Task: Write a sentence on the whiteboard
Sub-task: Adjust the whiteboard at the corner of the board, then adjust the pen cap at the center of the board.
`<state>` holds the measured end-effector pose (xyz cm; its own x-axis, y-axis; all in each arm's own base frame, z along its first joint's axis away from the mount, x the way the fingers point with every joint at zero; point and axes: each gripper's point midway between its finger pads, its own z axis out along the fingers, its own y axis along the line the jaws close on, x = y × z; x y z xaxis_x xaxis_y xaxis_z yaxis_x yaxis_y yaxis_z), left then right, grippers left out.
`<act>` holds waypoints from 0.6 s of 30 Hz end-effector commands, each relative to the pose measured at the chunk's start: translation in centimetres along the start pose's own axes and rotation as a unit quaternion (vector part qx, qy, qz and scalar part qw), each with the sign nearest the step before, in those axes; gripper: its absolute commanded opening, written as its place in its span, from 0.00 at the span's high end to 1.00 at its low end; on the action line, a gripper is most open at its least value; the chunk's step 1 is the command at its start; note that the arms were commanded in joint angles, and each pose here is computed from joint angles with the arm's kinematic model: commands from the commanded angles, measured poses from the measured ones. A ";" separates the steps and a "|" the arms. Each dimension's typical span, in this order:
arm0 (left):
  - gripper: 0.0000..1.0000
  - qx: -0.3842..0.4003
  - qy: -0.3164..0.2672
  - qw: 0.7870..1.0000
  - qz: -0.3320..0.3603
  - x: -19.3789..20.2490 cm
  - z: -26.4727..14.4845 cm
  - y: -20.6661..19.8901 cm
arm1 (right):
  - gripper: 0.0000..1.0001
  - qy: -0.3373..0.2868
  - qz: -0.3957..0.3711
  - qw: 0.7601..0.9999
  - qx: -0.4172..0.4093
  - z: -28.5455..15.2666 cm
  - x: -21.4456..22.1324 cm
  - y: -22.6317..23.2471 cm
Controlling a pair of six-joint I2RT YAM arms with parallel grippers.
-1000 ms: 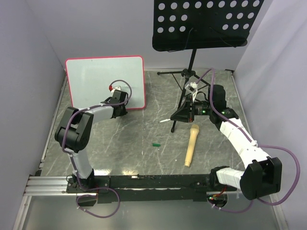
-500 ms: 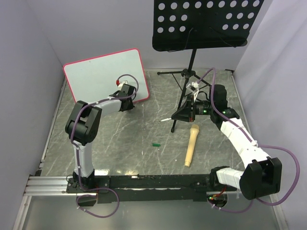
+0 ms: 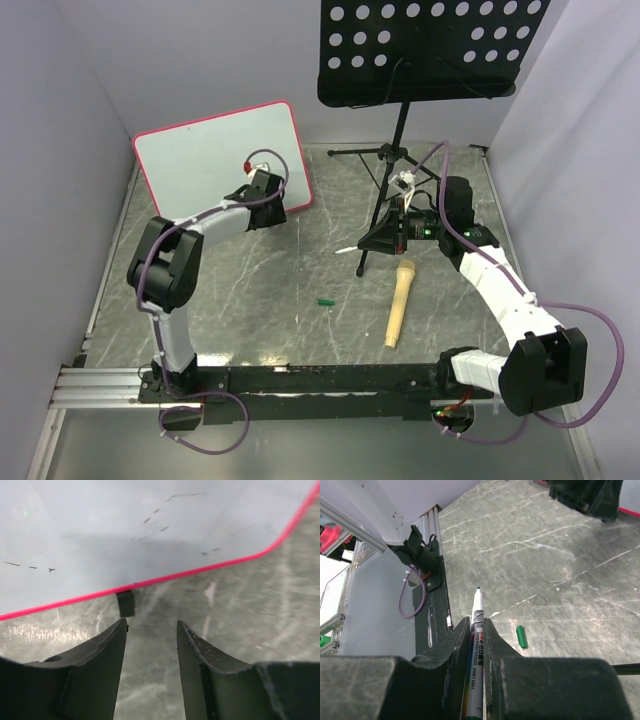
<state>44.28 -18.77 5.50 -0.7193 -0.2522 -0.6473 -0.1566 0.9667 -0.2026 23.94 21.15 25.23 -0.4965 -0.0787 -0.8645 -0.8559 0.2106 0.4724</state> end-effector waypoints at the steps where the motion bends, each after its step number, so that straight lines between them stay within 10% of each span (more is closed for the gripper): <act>1: 0.50 0.060 -0.033 0.998 -0.010 -3.1 -4.2 -2.5 | 1.00 -0.008 -0.029 0.999 -0.011 -0.2 -1.2 0.3; 18: 0.35 0.240 0.112 0.959 0.102 10.3 -13.5 -4.8 | 1.00 -0.011 -0.041 0.999 -0.008 -0.8 -1.5 0.3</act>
<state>32.14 -23.30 10.03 -0.8059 -0.0890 -0.5853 0.2024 0.8876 -0.4137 24.10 20.83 24.96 -0.4970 -0.0812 -0.8640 -0.8545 0.2193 0.4709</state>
